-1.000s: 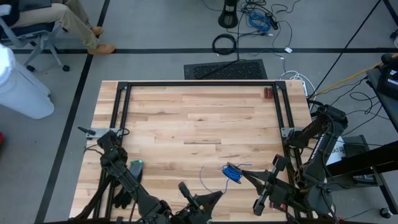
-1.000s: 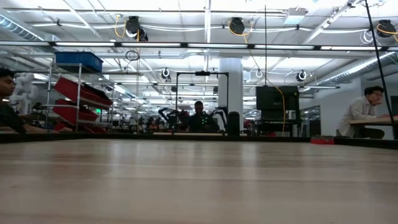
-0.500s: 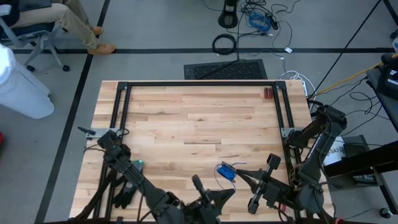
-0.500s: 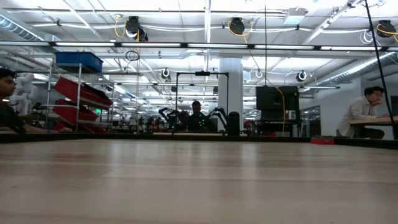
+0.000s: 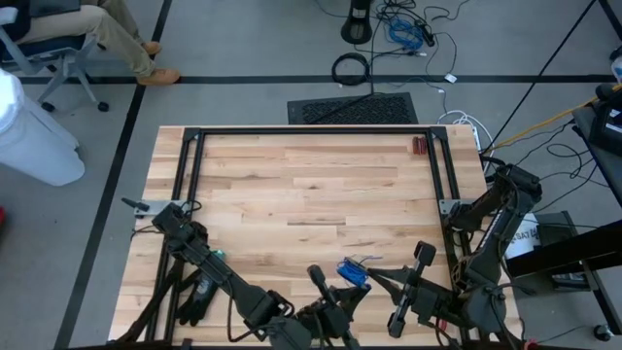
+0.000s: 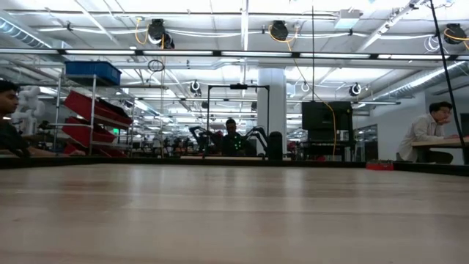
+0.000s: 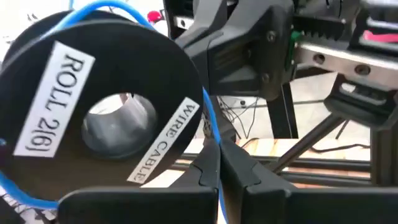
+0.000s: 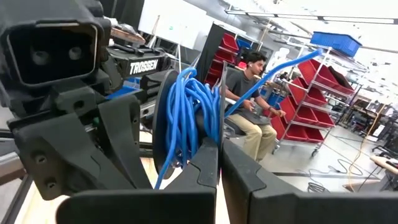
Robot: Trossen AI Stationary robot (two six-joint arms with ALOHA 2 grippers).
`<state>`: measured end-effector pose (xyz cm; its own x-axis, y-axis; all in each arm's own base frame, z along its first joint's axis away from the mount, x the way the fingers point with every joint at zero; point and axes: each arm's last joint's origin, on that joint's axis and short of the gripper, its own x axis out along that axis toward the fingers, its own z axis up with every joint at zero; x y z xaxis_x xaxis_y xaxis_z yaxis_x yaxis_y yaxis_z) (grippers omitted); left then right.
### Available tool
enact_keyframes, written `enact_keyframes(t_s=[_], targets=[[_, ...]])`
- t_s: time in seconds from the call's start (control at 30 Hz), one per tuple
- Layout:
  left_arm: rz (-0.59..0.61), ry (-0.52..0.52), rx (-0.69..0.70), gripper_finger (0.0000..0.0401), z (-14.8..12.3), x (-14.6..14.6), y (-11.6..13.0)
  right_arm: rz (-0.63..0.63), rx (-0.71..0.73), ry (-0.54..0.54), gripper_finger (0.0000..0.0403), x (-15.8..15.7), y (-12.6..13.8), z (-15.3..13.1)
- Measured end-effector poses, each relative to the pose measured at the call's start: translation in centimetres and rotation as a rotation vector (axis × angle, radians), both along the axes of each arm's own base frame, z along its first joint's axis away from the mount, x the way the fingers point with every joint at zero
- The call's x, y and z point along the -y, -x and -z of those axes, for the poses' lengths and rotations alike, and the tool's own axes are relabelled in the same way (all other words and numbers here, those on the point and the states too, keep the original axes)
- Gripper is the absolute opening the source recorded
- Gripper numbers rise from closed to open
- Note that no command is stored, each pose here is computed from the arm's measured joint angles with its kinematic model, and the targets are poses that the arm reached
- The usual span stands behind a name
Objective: Coil cords
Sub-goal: Coil the blue wire onto the spool
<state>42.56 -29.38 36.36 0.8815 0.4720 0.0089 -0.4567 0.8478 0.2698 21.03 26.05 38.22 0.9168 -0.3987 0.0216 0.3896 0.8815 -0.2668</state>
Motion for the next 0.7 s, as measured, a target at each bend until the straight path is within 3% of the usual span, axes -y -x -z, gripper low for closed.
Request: enact_keyframes(t_s=[0.5, 0.7], targets=[[0.0, 0.023, -0.091, 0.0001, 1.7, 0.2, 0.4, -0.034, 0.022, -0.023, 0.0, -0.8, 1.0, -0.4], [0.018, 0.014, -0.098, 0.0024, 1.8, 1.0, 0.9, -0.049, 0.026, -0.018, 0.0, -1.1, 1.6, -0.7]])
